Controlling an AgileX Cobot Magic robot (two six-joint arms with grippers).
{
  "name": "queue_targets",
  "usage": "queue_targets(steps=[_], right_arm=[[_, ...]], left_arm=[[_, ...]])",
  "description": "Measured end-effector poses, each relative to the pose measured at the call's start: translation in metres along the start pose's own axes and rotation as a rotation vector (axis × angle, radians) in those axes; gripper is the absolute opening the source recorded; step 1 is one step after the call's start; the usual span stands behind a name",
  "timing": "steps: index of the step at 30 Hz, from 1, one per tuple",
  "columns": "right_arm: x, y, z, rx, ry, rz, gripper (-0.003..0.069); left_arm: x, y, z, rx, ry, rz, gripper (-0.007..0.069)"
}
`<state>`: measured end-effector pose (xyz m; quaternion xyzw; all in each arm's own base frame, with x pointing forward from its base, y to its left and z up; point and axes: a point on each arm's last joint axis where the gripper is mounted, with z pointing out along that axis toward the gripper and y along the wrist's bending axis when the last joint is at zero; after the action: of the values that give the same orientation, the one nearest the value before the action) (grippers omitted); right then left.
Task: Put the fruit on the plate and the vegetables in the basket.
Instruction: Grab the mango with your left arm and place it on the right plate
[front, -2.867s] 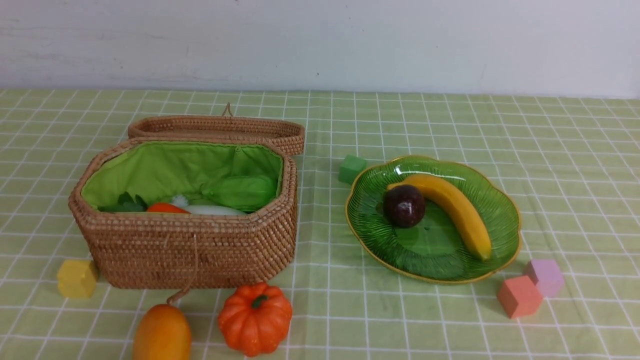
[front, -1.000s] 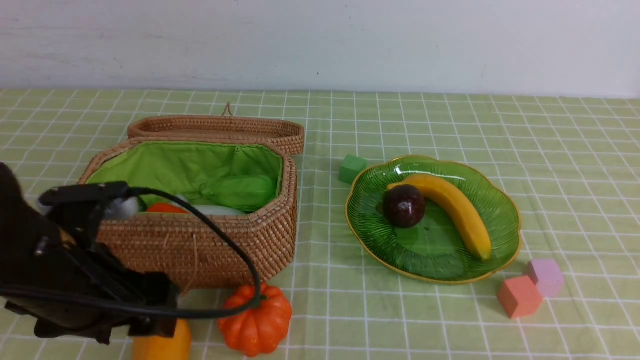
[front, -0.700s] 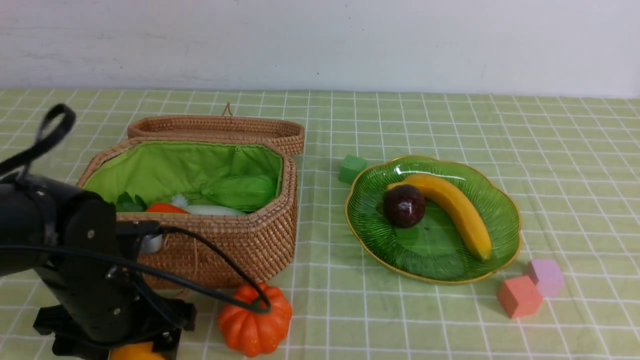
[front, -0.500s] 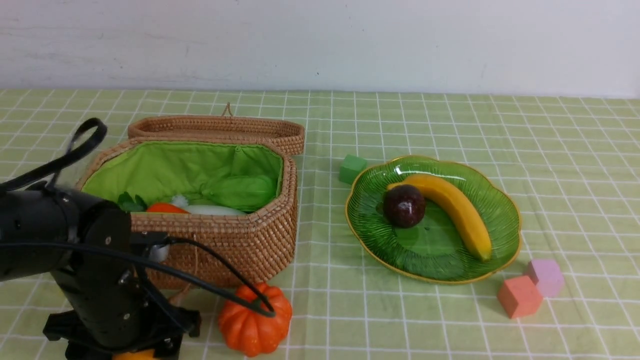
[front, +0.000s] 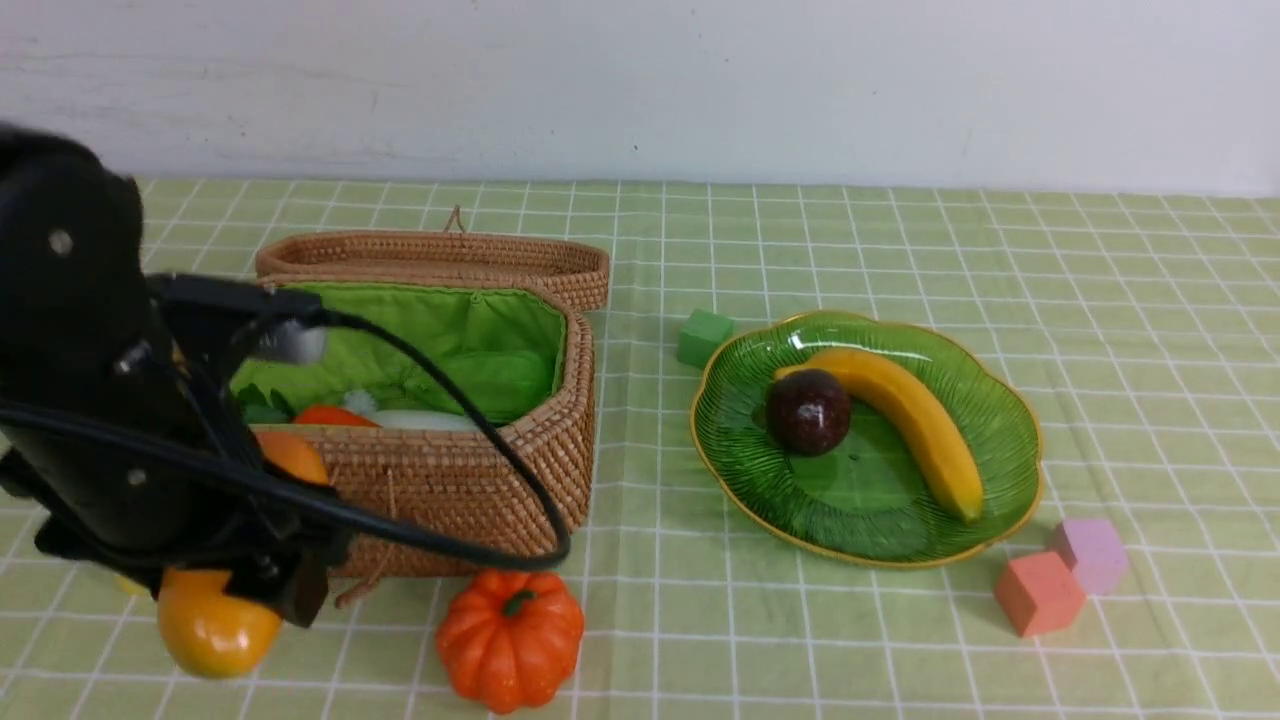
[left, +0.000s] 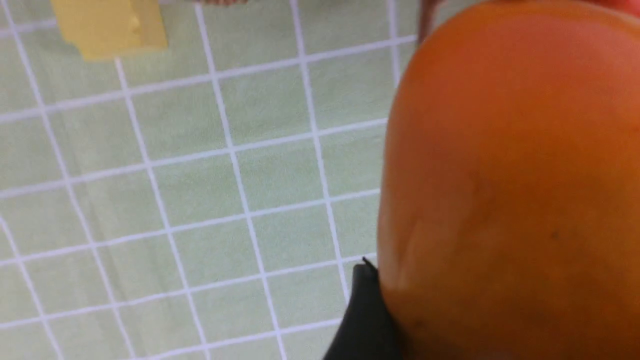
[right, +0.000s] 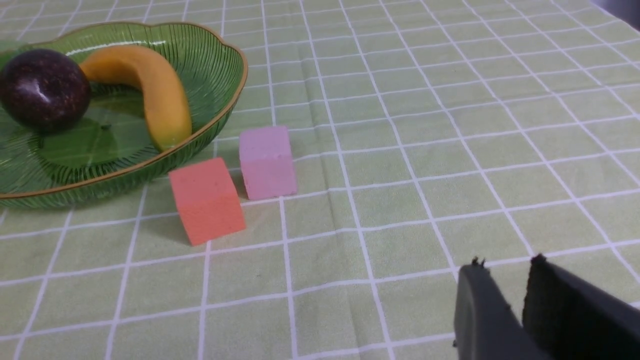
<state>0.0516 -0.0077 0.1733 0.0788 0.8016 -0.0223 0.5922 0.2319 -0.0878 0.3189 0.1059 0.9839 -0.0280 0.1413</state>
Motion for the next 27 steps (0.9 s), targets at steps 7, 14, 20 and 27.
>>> queue_targets(steps=[7, 14, 20, 27], right_arm=[[0.0, 0.0, 0.0, 0.0, 0.0, 0.0, 0.0161], [0.0, 0.0, 0.0, 0.0, 0.0, 0.0, 0.0168], [0.0, 0.0, 0.0, 0.0, 0.0, 0.0, 0.0176], [0.0, 0.0, 0.0, 0.0, 0.0, 0.0, 0.0183]], left_arm=[[-0.031, -0.034, -0.084, 0.184, -0.26, 0.1, 0.0557], [-0.105, -0.106, -0.05, 0.319, -0.324, 0.255, 0.0557], [-0.156, -0.186, 0.05, 0.4, -0.217, 0.309, 0.0557], [-0.169, -0.242, 0.129, 0.435, -0.115, 0.371, 0.0557]])
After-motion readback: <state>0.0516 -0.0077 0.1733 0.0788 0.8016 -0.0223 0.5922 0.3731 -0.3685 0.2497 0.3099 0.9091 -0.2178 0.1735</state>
